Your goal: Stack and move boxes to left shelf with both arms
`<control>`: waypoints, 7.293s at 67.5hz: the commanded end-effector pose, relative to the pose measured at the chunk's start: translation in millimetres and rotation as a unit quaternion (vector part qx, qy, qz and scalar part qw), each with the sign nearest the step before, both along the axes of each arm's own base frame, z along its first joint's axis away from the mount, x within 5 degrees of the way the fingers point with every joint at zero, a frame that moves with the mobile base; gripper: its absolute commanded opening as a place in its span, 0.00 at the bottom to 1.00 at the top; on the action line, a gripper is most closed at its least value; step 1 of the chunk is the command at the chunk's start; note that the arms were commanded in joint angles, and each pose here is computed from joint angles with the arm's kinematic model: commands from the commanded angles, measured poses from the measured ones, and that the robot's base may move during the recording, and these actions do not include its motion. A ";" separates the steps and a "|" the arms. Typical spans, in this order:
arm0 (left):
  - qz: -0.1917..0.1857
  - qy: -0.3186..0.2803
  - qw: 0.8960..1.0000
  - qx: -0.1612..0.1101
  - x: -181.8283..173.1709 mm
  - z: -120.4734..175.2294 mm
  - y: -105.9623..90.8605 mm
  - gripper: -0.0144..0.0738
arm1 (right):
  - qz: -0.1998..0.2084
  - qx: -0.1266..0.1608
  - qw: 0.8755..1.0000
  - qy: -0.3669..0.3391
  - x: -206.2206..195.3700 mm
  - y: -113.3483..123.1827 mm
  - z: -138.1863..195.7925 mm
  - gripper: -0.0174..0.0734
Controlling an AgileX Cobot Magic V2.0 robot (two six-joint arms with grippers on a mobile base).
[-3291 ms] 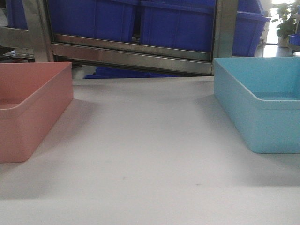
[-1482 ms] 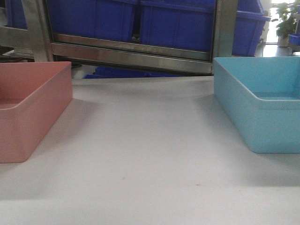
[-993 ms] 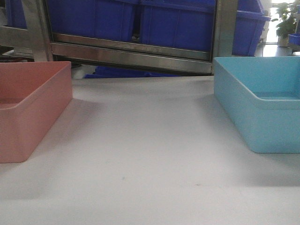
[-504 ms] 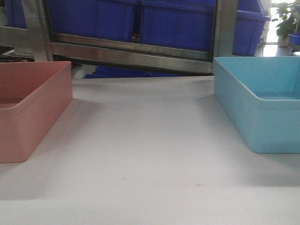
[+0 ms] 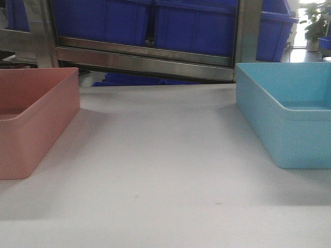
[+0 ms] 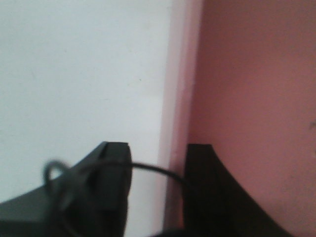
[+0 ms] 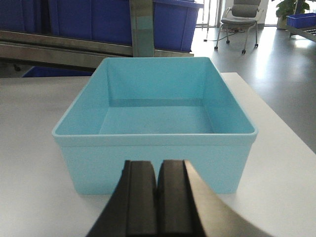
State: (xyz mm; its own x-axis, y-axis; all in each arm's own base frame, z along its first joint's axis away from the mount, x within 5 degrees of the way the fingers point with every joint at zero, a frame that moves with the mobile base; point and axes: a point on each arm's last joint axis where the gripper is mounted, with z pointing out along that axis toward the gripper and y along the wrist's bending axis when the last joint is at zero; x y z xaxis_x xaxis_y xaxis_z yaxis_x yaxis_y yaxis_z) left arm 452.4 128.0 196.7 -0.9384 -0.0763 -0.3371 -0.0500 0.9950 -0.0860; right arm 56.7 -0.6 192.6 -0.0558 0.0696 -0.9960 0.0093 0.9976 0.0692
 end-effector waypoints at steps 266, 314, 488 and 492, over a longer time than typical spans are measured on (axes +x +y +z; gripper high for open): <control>-0.164 -0.218 0.962 0.023 -136.1 222.3 -244.0 0.47 | -0.001 -0.008 0.999 -0.041 -2.3 -0.1 12.6 0.25; -0.160 -0.411 0.898 -0.007 -295.3 174.6 -184.1 0.16 | 0.009 0.068 0.993 -0.096 -9.1 1.2 71.5 0.25; -0.148 -0.466 0.871 -0.041 -315.0 167.7 -179.2 0.16 | 0.010 -0.053 0.876 0.480 375.6 -133.8 44.1 0.27; -0.148 -0.466 0.871 -0.041 -315.0 167.7 -179.2 0.16 | 0.011 -0.053 0.875 0.481 375.5 -133.7 44.0 0.25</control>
State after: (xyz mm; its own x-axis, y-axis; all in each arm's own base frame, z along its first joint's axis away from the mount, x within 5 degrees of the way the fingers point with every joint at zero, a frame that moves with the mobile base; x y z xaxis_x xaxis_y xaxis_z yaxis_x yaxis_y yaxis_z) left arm 137.0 -50.7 348.7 -0.3310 0.1026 -0.9380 0.3329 0.9428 -0.0143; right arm 432.0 -131.1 198.4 -0.9211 -0.0097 -0.3891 -0.0073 0.9999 -0.0077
